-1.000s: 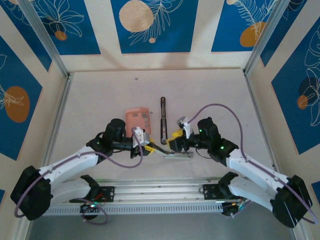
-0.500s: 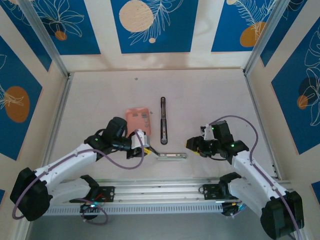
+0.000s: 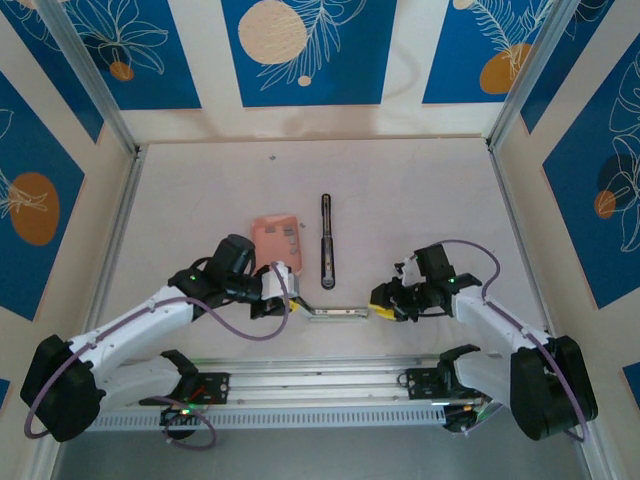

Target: Load the staples into the stapler

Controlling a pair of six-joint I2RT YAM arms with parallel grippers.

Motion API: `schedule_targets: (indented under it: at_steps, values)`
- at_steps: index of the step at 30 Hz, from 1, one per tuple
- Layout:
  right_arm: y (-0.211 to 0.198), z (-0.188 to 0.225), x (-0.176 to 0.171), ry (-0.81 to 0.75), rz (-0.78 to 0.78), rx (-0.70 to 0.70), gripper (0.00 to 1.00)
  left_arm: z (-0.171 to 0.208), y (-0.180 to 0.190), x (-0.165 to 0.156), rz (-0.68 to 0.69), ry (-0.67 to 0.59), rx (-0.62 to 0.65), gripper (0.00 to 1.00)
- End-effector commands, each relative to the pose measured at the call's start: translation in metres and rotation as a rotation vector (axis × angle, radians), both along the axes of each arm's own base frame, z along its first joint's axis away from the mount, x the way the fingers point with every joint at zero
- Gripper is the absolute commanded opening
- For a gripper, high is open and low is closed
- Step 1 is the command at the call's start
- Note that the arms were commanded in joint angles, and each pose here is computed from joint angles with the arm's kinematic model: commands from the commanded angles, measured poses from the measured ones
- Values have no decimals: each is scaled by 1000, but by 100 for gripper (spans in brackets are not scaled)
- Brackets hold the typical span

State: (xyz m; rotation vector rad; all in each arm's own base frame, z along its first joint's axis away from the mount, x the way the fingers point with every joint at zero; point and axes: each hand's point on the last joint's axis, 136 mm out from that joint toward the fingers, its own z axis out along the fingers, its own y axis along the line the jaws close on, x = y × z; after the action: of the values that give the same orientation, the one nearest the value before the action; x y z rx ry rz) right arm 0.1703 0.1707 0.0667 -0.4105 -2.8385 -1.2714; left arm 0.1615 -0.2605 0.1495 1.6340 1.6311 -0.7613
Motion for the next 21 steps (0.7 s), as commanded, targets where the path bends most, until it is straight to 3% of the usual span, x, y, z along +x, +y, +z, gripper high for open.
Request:
schedule_targets:
  at_steps: [1, 21]
  values:
    - [7, -2, -2, 3, 32, 36, 35, 20, -9, 2, -36, -52, -46, 19]
    - [23, -31, -5, 58, 95, -15, 24, 21, -7, 6, -20, -53, -25, 19]
